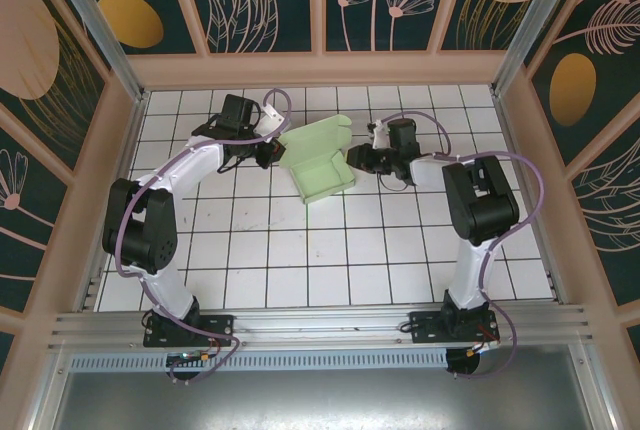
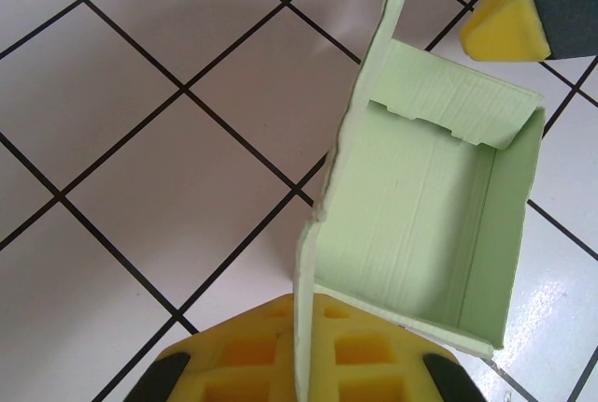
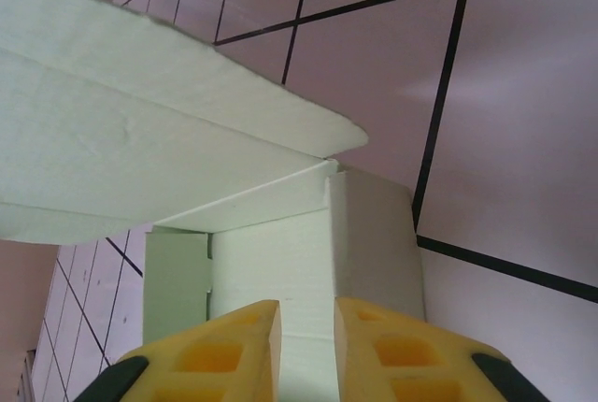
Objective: Fold the paper box
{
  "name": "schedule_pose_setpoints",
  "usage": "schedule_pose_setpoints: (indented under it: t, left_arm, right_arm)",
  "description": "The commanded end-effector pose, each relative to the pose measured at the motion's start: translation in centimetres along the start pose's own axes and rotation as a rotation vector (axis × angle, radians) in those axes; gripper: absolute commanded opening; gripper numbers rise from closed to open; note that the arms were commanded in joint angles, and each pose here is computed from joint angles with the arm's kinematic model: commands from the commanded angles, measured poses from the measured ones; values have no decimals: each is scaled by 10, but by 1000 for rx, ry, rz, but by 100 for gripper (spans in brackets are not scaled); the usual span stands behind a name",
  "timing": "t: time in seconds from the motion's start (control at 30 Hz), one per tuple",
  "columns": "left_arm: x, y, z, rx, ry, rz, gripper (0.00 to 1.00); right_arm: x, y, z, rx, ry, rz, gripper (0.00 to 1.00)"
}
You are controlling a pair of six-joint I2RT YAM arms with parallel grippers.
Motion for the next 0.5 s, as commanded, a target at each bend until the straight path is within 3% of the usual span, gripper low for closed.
schedule_pose_setpoints:
  t: [0.0,0.47]
  left_arm:
    - [-4,4,4,-20,-7,-20,0]
    - [-4,1,3,-15,-1,-30,0]
  right_arm:
    - [0,-5,-1,26,19,9,19]
    - [2,-8,-9,59,21,47,15]
Point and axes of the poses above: each hand's point on the last joint's axis, 136 mm out from that joint toward the fingers, its own y axis back along the fingers, its own x axis along the line the jaws close on, z = x × y, the point moved 5 cm from there along y, back along the fingers, and after that the axes turned 2 degrees about -y, right-handed, at the moved point
